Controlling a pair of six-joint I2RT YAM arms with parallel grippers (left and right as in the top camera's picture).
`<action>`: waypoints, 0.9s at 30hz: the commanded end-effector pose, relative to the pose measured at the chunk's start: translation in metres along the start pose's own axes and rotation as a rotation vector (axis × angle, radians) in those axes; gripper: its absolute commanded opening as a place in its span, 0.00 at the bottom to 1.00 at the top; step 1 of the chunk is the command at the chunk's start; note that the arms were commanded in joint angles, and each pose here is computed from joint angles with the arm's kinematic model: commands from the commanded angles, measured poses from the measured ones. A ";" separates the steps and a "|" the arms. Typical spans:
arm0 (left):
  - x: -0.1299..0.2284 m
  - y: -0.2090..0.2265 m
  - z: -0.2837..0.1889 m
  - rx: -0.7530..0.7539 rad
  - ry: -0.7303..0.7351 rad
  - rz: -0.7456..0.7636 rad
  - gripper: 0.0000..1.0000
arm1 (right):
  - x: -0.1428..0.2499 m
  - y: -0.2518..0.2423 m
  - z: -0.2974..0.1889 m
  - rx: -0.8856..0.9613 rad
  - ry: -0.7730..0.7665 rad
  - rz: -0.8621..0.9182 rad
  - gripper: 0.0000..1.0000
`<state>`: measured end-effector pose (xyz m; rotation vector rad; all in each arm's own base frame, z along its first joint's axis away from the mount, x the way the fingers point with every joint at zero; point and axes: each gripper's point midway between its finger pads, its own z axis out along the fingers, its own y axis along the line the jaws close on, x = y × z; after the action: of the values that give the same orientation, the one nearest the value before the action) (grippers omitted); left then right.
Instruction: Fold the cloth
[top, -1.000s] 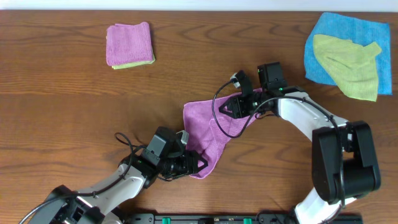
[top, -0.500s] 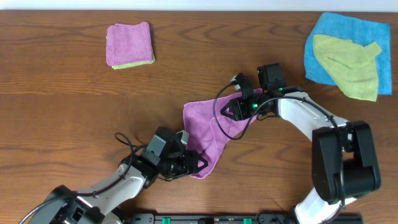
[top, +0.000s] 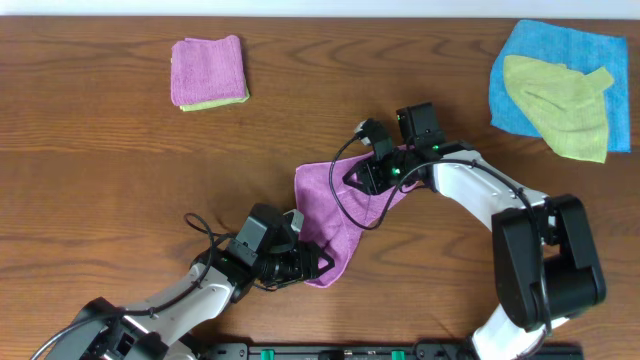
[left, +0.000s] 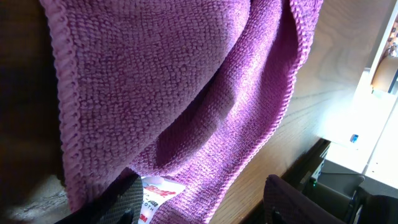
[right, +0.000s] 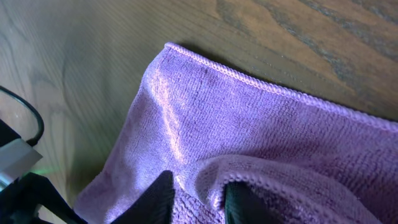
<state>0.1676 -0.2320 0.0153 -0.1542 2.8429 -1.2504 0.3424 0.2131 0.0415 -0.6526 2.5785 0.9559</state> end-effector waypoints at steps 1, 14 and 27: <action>-0.002 0.030 0.001 -0.105 -0.037 -0.024 0.64 | 0.008 -0.002 0.005 0.004 0.024 0.017 0.17; -0.002 0.030 0.001 -0.105 -0.037 -0.021 0.64 | 0.028 0.003 -0.002 -0.010 0.106 0.166 0.01; -0.005 0.032 0.001 -0.120 -0.054 -0.020 0.64 | 0.053 0.007 -0.106 0.296 0.156 0.232 0.01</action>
<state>0.1686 -0.2316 0.0151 -0.1564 2.8402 -1.2436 0.2746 0.1475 0.0855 -0.3891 2.9291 0.7261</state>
